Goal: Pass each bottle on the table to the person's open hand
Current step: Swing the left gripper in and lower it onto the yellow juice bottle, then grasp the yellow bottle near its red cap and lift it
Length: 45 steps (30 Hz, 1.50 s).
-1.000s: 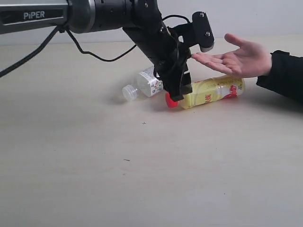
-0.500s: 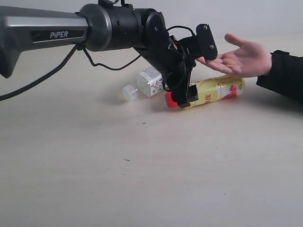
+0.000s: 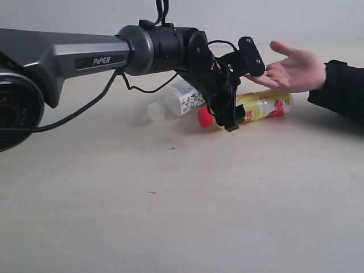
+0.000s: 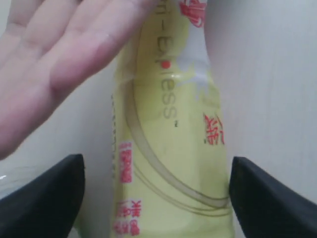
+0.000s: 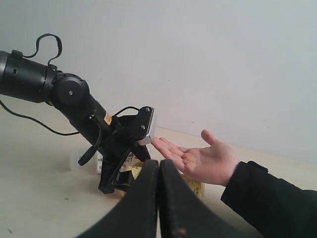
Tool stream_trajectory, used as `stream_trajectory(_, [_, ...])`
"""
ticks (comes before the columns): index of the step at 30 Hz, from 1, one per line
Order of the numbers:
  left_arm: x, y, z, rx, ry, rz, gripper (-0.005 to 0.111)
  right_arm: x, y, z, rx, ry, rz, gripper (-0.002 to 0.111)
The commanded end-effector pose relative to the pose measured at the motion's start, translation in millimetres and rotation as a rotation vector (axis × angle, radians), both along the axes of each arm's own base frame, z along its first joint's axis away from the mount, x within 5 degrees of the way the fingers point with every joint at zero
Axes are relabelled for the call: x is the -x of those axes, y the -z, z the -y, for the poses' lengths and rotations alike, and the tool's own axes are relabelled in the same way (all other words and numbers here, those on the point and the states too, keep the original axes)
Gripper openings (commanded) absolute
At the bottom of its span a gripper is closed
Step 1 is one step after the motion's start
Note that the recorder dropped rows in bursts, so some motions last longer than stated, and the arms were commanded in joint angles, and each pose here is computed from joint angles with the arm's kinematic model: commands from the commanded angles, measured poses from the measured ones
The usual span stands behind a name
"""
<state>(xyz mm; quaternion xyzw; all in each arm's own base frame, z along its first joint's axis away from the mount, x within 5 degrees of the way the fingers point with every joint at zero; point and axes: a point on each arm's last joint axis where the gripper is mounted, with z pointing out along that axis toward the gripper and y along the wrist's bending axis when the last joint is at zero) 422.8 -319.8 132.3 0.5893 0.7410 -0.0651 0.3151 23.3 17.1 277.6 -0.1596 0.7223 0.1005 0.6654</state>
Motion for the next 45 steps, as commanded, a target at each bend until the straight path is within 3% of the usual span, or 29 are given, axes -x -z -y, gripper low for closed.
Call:
stream_trajectory(1, [-0.8,6.5,2.4,0.008,-0.015,-0.016,0.077,-0.1,0.4,0.3,0.001,0.006,0.006,0.0])
stream_trajectory(23, [5.0,25.5,4.5,0.001,-0.02,-0.108,0.075,-0.1,0.4,0.3,0.0,0.006,0.006,0.0])
stream_trajectory(25, [4.6,25.2,4.6,0.004,-0.021,-0.104,0.07,-0.1,0.4,0.3,0.0,0.006,0.006,0.0])
stream_trajectory(27, [4.4,23.9,4.7,0.006,-0.022,-0.1,0.056,-0.1,0.4,0.3,0.0,0.006,0.006,0.0])
stream_trajectory(33, [5.1,8.6,5.1,0.027,-0.022,-0.089,0.002,-0.1,0.4,0.3,0.0,0.006,0.006,0.0])
stream_trajectory(37, [11.0,-9.5,3.9,0.017,0.005,-0.109,0.0,-0.1,0.4,0.3,0.0,0.006,0.006,0.0])
stream_trajectory(41, [26.2,-32.8,-6.7,-0.108,0.114,-0.174,0.0,-0.1,0.4,0.3,0.0,0.006,0.006,0.0])
stream_trajectory(45, [37.9,-55.9,-13.4,-0.141,0.143,-0.231,0.0,-0.1,0.4,0.3,0.0,0.006,0.006,0.0])
